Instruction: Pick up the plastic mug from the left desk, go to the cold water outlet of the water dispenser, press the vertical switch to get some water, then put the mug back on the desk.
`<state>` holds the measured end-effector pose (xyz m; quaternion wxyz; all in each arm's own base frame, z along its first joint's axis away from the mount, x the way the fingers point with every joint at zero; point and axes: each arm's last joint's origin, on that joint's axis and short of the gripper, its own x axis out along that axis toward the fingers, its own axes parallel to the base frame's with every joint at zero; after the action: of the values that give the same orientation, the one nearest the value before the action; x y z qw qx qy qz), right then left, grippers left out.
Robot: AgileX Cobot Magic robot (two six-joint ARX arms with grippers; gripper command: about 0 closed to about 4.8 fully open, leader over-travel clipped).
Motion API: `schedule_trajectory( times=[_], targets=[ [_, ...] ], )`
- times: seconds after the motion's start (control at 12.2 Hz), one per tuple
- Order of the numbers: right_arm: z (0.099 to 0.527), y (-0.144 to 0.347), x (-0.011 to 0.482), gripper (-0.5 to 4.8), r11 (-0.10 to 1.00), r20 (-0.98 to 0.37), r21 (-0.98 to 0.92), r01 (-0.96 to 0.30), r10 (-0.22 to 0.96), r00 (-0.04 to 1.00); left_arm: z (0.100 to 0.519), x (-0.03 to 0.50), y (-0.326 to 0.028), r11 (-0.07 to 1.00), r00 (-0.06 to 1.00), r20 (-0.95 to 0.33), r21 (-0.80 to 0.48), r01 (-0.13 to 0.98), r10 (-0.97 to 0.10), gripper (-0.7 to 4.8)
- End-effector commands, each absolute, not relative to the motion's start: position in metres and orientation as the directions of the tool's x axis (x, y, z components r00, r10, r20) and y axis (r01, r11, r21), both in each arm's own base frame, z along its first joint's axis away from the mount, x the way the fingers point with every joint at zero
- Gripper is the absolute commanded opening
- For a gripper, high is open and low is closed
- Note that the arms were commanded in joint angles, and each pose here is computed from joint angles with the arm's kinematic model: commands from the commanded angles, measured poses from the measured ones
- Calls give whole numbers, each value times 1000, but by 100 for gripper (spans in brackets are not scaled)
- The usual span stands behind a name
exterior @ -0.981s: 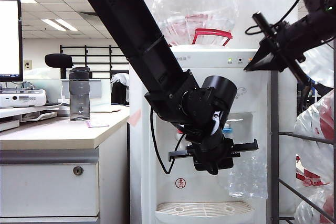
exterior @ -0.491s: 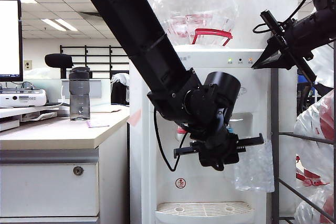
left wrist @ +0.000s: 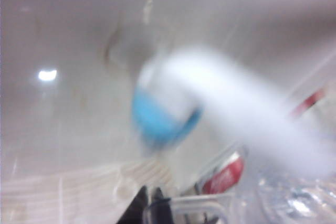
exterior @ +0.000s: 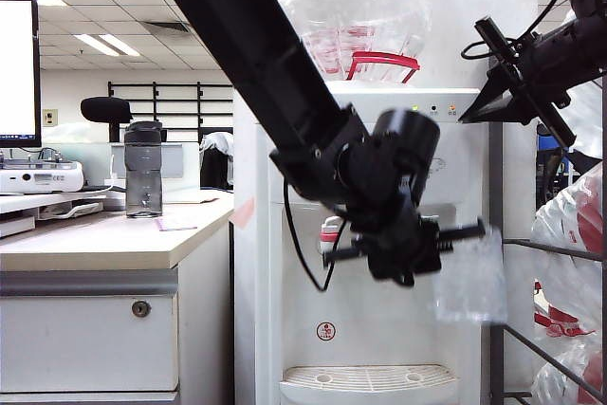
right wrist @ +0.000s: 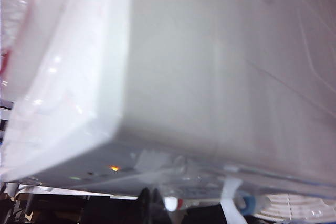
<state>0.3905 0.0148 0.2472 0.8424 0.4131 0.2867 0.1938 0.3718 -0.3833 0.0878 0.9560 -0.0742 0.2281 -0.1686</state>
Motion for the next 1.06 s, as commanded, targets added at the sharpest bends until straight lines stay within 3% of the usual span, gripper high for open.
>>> schedule_trajectory(
  times=[0.08, 1.06],
  targets=[
    [261, 13, 388, -5, 587, -279, 798, -138, 562, 778, 118, 374, -387, 910, 868, -302, -259, 323, -394, -7],
    [318, 12, 374, -5, 571, -163, 775, -270, 594, 788, 153, 360, -393, 885, 874, -213, -276, 375, -437, -7]
  ],
)
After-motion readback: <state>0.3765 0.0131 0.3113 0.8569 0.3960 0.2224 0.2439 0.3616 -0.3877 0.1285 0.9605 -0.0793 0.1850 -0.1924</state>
